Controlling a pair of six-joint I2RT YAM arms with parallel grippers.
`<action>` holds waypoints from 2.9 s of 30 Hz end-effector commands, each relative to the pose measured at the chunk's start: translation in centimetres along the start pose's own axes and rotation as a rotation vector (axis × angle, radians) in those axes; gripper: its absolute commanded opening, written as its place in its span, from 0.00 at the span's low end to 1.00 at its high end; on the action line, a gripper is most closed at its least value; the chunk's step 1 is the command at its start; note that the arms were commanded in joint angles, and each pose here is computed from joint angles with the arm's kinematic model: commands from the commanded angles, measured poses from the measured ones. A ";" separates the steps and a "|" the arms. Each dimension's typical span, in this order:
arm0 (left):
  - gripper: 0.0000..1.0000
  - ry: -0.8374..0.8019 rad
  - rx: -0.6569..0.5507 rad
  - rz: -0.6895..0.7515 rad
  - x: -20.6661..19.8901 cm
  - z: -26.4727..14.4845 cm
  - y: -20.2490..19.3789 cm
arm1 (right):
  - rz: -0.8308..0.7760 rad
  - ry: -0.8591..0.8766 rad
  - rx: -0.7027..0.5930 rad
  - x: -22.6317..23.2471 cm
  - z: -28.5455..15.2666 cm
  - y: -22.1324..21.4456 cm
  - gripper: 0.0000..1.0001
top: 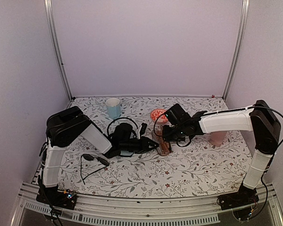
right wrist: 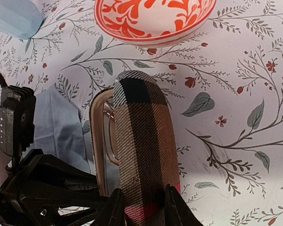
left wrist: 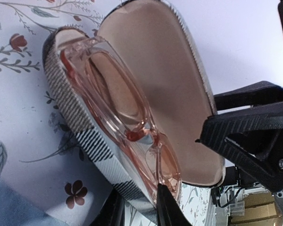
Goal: Organize the sunglasses
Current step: Close the case with sunglasses at the center of the board.
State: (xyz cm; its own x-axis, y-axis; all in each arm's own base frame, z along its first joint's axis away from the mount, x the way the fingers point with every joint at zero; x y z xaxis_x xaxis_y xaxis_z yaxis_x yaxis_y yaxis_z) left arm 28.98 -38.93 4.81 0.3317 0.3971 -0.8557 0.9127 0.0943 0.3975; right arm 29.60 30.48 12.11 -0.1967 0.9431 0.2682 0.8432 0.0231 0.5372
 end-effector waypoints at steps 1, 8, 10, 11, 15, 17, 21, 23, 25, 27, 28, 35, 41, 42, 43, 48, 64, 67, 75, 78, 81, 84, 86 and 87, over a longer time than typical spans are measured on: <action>0.21 0.051 0.069 0.032 1.7 0.5 -2.0 | -0.049 0.305 0.117 6.6 0.5 -2.8 0.29; 0.21 0.050 0.069 0.034 1.6 0.3 -2.1 | -0.046 0.290 0.124 6.3 0.5 -2.9 0.30; 0.21 0.050 0.068 0.033 1.5 0.1 -2.1 | -0.046 0.290 0.123 6.3 0.5 -2.9 0.30; 0.21 0.051 0.070 0.033 1.5 0.1 -2.2 | -0.047 0.288 0.125 6.3 0.5 -3.0 0.30; 0.21 0.052 0.070 0.029 1.5 -0.3 -2.3 | -0.048 0.290 0.122 6.3 0.4 -2.9 0.31; 0.23 0.052 0.069 0.028 1.4 -0.5 -2.4 | -0.047 0.287 0.112 6.3 0.2 -2.6 0.32; 0.26 0.049 0.069 0.033 1.1 -1.0 -2.4 | -0.042 0.289 0.083 6.1 -0.6 -1.6 0.35; 0.27 0.047 0.065 0.034 0.8 -1.2 -2.4 | -0.030 0.289 0.060 5.6 -1.3 -0.8 0.37; 0.29 0.045 0.060 0.041 0.5 -1.5 -2.3 | -0.022 0.286 0.038 5.2 -2.0 -0.2 0.39; 0.31 0.044 0.057 0.046 0.2 -1.7 -2.2 | -0.014 0.283 0.016 4.7 -2.8 0.4 0.40; 0.31 0.043 0.058 0.049 0.2 -1.7 -2.2 | -0.008 0.280 0.004 4.4 -3.1 0.6 0.42; 0.38 0.017 0.053 0.056 -0.6 -2.3 -2.1 | 0.017 0.224 -0.036 2.3 -4.4 1.3 0.55; 0.43 -0.013 0.039 0.070 -1.7 -2.8 -1.7 | 0.021 0.192 -0.011 1.6 -3.8 0.7 0.61; 0.43 -0.016 0.037 0.072 -1.9 -2.9 -1.6 | 0.022 0.188 -0.006 1.5 -3.6 0.6 0.62; 0.44 -0.018 0.037 0.073 -2.0 -2.9 -1.6 | 0.022 0.188 0.000 1.6 -3.5 0.5 0.63; 0.43 -0.020 0.035 0.080 -2.3 -3.1 -1.6 | 0.033 0.178 0.064 1.5 -2.0 -0.5 0.68; 0.41 -0.024 0.049 0.085 -2.4 -2.7 -2.0 | 0.102 0.107 0.156 0.2 2.0 -3.2 0.80; 0.41 -0.024 0.051 0.084 -2.4 -2.7 -2.1 | 0.111 0.116 0.173 0.1 2.7 -3.7 0.78; 0.41 -0.030 0.052 0.082 -2.4 -3.1 -2.3 | 0.141 0.147 0.169 -0.4 3.2 -4.1 0.69; 0.42 -0.031 0.051 0.082 -2.5 -3.2 -2.3 | 0.141 0.124 0.160 -1.0 3.0 -4.0 0.61; 0.43 -0.032 0.046 0.086 -2.7 -3.4 -2.2 | 0.130 0.061 0.144 -2.0 2.6 -3.8 0.53; 0.45 -0.030 0.046 0.095 -2.9 -3.6 -2.2 | 0.118 0.010 0.129 -3.1 1.9 -3.4 0.49; 0.46 -0.033 0.044 0.102 -3.1 -3.7 -2.1 | 0.115 -0.016 0.121 -3.8 1.5 -3.1 0.48; 0.47 -0.034 0.043 0.106 -3.2 -3.8 -2.0 | 0.113 -0.026 0.118 -4.1 1.3 -3.1 0.47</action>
State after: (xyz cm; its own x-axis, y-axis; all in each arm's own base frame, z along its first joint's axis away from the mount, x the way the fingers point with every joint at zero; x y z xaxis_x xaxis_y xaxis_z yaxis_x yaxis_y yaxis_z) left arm 25.81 -36.53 6.12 0.3796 0.4137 -0.8275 0.9020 0.0334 0.4304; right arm 28.27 30.70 8.68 -0.1409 0.8913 0.4309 0.9191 -0.0440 0.3917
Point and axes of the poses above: each gripper's point midway between its finger pads, its own z axis out along the fingers, its own x axis along the line the jaws close on, y = z × x, the point moved 6 cm from there along -z, back along the fingers, and after that the axes turned 3 degrees about -z, right-handed, at the moved point
